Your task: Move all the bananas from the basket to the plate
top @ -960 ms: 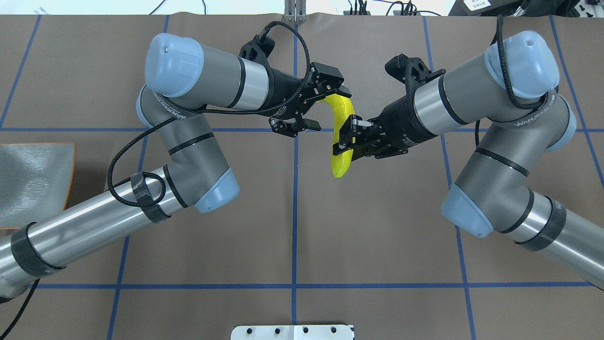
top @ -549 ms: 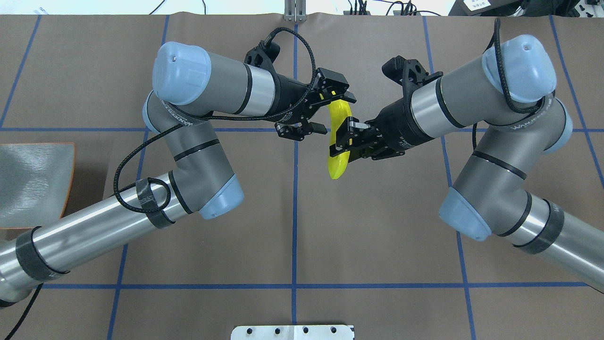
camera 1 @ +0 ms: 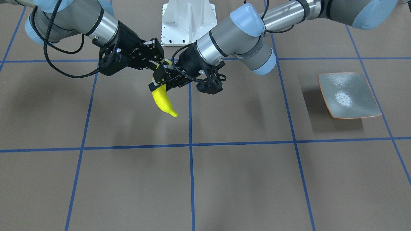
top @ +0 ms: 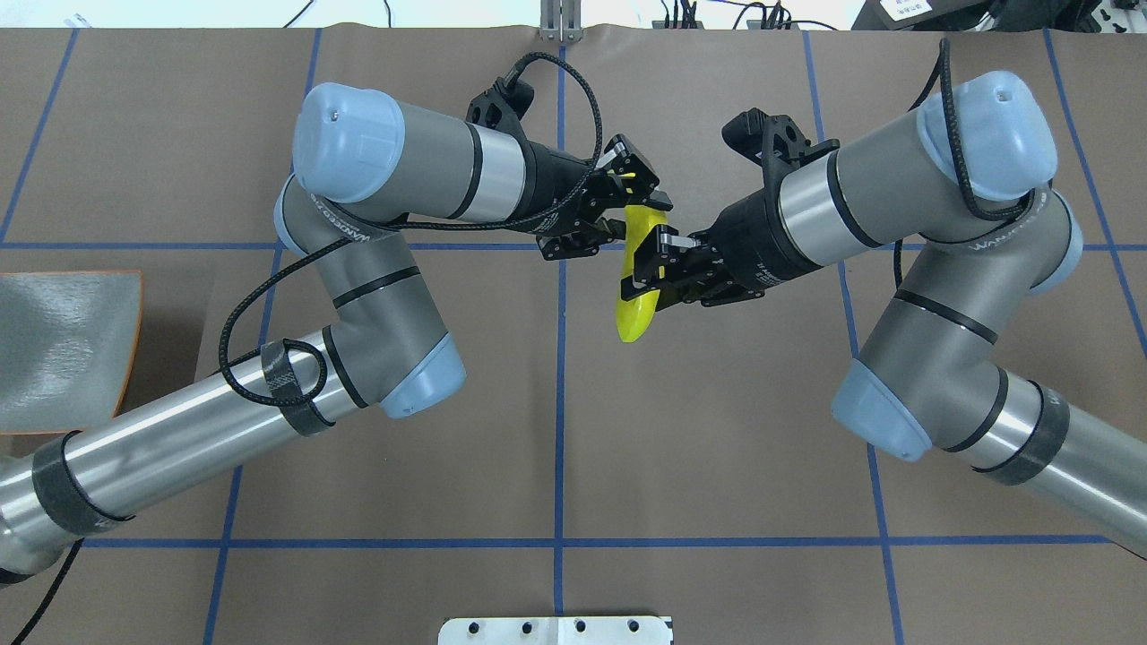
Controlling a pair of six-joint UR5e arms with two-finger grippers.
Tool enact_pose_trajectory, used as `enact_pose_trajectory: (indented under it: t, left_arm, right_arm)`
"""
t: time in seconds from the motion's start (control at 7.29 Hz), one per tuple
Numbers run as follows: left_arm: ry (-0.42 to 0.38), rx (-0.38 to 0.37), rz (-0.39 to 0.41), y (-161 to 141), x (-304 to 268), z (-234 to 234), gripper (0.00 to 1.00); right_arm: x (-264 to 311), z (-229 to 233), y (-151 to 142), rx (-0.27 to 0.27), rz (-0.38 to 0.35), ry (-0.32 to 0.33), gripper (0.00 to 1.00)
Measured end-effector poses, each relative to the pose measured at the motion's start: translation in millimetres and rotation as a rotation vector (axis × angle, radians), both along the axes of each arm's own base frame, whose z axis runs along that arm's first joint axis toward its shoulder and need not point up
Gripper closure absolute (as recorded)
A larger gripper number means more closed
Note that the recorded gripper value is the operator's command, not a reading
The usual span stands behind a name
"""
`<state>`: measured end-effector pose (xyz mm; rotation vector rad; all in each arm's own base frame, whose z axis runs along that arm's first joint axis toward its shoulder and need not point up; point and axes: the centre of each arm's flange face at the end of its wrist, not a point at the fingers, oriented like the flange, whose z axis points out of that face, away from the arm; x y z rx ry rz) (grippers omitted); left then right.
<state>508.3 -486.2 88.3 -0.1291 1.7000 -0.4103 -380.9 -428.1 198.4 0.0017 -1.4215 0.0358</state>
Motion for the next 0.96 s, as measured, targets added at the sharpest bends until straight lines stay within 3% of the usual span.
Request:
enact_pose_trajectory:
  t: [0.14, 0.69, 0.96]
  left_arm:
    - [0.002, 0.002, 0.0, 1, 0, -1, 1.0]
    - [-0.006, 0.0, -0.004, 0, 0, 6, 1.0]
    - [-0.051, 0.054, -0.001, 4, -31, 55, 1.0]
  right_arm:
    - [-1, 0, 0, 0.002, -0.001, 0.001, 0.0]
    - [20, 11, 8, 0.031, 0.005, -0.022, 0.0]
    - [51, 36, 8, 0.012, 0.048, 0.001, 0.0]
